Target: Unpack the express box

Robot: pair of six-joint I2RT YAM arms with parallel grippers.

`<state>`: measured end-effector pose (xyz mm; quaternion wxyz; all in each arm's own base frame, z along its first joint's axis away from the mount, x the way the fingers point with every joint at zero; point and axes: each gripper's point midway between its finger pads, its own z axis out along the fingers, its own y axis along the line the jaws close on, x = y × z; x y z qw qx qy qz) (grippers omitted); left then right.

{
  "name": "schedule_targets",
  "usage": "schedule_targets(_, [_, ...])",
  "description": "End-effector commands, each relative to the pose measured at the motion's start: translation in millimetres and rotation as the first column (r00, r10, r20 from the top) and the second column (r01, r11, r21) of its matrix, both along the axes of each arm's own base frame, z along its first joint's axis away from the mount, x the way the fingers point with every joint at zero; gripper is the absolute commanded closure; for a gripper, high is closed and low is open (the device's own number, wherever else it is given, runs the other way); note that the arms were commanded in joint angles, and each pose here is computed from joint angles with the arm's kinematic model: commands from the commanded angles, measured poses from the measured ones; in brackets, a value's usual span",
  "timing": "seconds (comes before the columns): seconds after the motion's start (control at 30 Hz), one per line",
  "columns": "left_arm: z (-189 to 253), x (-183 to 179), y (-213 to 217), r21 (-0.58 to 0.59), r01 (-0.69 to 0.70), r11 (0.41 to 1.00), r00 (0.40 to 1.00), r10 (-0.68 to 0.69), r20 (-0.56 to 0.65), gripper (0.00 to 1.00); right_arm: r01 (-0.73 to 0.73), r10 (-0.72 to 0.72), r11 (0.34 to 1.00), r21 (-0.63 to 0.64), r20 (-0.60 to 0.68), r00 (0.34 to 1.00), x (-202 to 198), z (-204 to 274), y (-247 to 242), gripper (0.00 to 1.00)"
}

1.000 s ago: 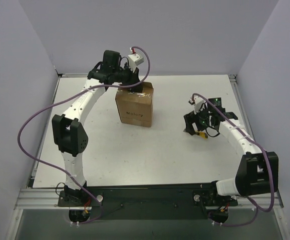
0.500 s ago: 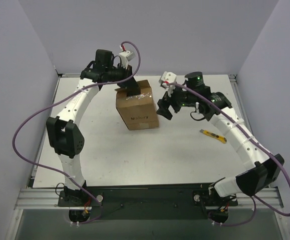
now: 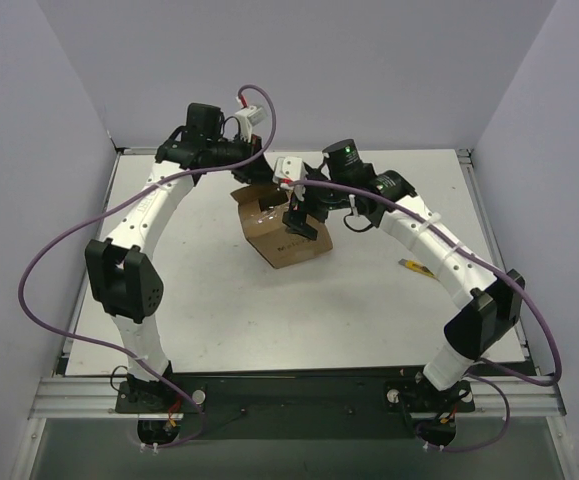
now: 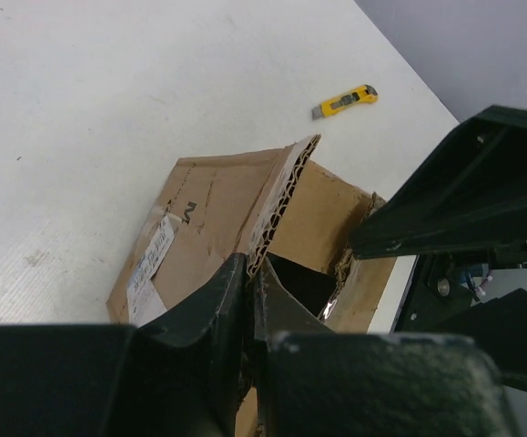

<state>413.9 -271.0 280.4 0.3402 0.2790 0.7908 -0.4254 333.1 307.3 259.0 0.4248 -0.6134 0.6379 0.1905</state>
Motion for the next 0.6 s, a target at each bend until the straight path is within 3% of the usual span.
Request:
schedule_targets(0.0, [27,-25,-7,-0.048,0.085,0.995,0.996,-0.084,0.029,1.00,-0.072,0.066,0.996,0.050,0.102,0.993,16,35,4,0.14])
schedule_targets(0.1, [26,-27,-7,-0.054,0.095,0.994,0.995,-0.094,0.023,1.00,-0.064,0.062,0.998,0.026,0.065,0.996,22,31,2,0.10])
schedule_targets(0.2, [27,-26,-8,-0.060,0.094,0.994,0.995,-0.093,0.021,1.00,-0.045,0.045,0.999,0.007,-0.091,0.995,25,13,-1,0.10])
schedule_targets(0.37, [28,-23,-8,-0.060,0.088,0.994,0.996,-0.087,0.025,1.00,-0.082,0.052,0.994,-0.067,-0.366,0.929,-9,-11,-15,0.15])
schedule_targets(0.57, [22,-14,-6,-0.044,0.060,0.997,0.998,-0.059,0.022,1.00,-0.103,0.052,0.990,-0.100,-0.424,0.904,-35,-12,-25,0.29])
